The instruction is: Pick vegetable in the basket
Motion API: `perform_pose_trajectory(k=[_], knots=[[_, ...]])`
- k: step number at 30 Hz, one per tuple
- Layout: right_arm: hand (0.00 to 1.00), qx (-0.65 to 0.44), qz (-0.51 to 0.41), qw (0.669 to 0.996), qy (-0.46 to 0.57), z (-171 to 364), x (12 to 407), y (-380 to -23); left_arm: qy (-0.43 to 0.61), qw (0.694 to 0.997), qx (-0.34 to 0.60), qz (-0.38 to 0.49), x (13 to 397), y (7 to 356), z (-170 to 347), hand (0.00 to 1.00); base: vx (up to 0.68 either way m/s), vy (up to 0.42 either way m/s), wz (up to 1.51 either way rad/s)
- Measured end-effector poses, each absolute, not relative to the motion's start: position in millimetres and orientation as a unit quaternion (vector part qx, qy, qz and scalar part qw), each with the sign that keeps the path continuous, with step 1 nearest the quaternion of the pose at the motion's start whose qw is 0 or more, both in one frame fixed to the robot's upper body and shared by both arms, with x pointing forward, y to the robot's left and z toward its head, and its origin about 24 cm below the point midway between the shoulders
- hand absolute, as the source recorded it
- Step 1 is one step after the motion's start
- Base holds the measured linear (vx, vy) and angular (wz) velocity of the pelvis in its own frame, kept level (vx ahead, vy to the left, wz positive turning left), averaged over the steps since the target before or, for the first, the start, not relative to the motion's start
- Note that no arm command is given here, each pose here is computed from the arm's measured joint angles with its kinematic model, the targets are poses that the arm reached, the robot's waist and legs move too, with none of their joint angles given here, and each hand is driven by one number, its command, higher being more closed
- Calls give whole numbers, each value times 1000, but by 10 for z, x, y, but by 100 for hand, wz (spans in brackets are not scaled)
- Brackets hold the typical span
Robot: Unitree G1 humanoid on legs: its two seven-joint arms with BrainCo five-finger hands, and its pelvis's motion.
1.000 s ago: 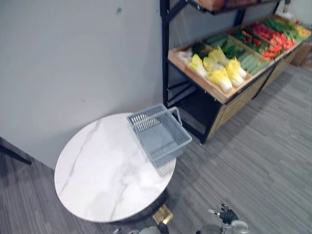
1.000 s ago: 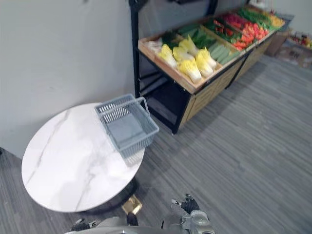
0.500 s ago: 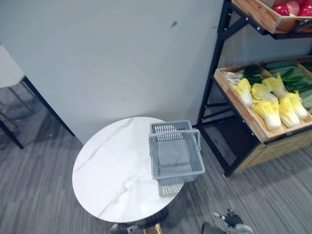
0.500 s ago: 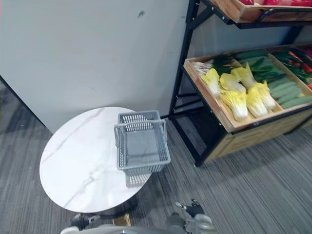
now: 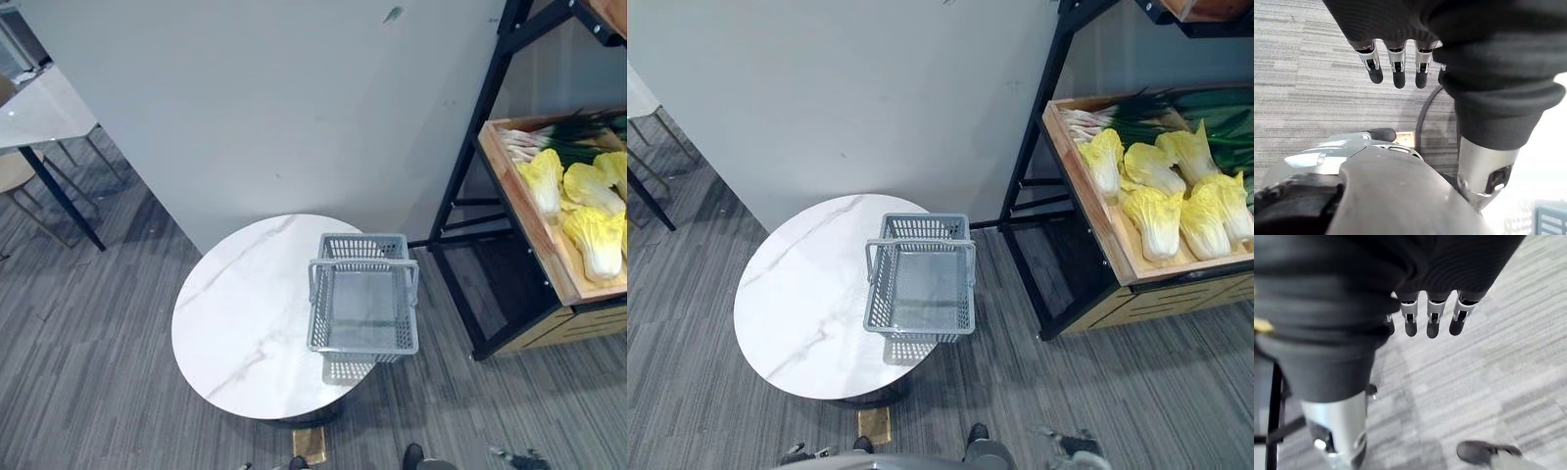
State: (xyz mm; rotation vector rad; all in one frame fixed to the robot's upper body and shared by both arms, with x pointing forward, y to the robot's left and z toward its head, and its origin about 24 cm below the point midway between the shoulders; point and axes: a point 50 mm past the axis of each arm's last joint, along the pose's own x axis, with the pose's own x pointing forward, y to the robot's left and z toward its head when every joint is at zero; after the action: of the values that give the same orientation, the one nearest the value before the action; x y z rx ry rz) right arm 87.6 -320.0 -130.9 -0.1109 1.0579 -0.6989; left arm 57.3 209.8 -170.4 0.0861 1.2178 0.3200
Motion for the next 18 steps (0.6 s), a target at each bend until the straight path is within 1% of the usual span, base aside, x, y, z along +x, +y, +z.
perform_pose_trajectory(k=[1,3,4,6,7,9,11,13,15,16,18], knots=[[0,-70,-359,809,460,-1156,967,-3420,570,807,45,148,564,2115,-1701,0,-41,80,-30],[0,-92,-374,818,428,-997,1091,-3596,571,806,48,147,542,2121,-1702,0,-19,62,-26],[0,-121,-381,824,400,-855,1199,-3716,571,806,49,145,532,2120,-1702,0,-13,53,-40],[0,-201,-402,843,297,-366,1532,-3954,573,807,58,134,520,2110,-1704,0,5,60,-32],[0,-228,-404,844,268,-222,1621,-3985,573,807,62,130,517,2108,-1705,0,33,39,-8],[0,-320,-414,837,162,310,1889,-4032,566,813,81,107,545,2090,-1698,0,44,15,0],[0,-362,-405,833,107,584,2055,-3988,558,819,89,101,575,2103,-1685,0,44,-4,4],[0,-404,-366,835,66,775,2238,-3874,555,821,94,96,581,2118,-1677,0,15,-6,1],[0,-462,-288,839,17,924,2477,-3598,553,823,97,92,590,2138,-1670,0,10,-11,4],[0,-471,-266,841,8,938,2531,-3517,552,823,97,91,591,2144,-1669,0,-1,-7,4],[0,-512,-171,842,-20,926,2729,-3187,551,824,101,88,601,2171,-1662,0,-8,-3,4]])
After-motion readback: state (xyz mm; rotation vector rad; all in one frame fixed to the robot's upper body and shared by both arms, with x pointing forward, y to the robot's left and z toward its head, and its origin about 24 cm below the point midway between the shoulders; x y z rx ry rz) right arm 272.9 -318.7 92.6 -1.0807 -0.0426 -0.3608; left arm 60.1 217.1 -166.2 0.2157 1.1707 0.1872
